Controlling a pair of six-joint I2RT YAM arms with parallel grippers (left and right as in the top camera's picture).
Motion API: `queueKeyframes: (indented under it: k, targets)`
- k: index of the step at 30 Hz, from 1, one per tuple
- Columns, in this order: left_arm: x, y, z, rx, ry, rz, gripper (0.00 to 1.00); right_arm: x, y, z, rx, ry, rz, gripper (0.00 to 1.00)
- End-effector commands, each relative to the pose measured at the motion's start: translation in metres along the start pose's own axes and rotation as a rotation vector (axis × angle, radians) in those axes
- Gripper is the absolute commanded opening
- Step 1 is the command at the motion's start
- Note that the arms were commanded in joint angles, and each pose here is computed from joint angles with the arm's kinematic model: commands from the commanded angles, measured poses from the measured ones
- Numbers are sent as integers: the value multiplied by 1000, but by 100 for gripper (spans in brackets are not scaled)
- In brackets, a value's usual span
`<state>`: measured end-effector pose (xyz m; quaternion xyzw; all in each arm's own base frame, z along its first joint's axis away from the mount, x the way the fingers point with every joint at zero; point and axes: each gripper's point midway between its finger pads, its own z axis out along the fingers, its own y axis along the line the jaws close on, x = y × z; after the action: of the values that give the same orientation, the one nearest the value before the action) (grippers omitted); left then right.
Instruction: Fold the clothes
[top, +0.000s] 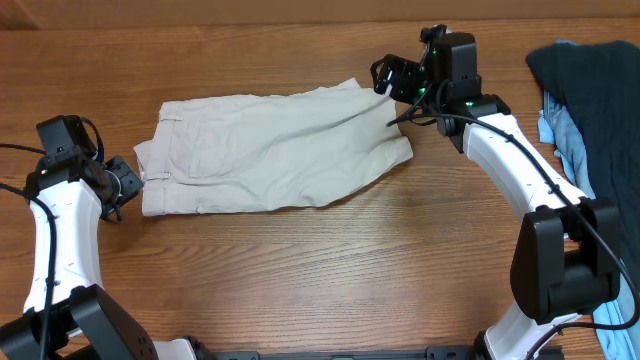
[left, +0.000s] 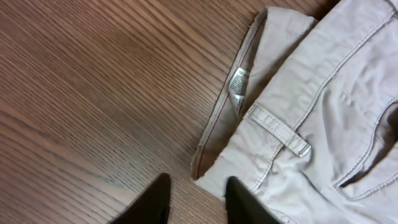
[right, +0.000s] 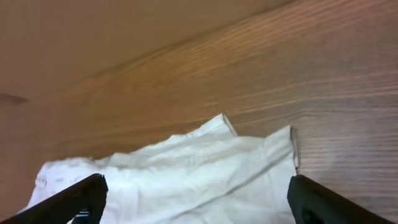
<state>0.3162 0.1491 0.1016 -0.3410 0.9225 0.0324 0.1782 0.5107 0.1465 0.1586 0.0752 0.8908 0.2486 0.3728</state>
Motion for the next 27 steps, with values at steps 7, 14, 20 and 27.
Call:
queueKeyframes:
  k: [7,14,20,27]
  targets:
    - [1,-61,-24,360,30,183,56,67,-6,-12,-19,308,40,91]
    - [-45,-112,-70,634,-168,370,78,73,19,-26,-144,369,9,90]
    - [-66,-133,-16,713,-84,404,79,93,36,-50,-240,476,9,89]
    - [-106,-162,58,738,-52,420,83,111,31,-65,-206,560,33,89]
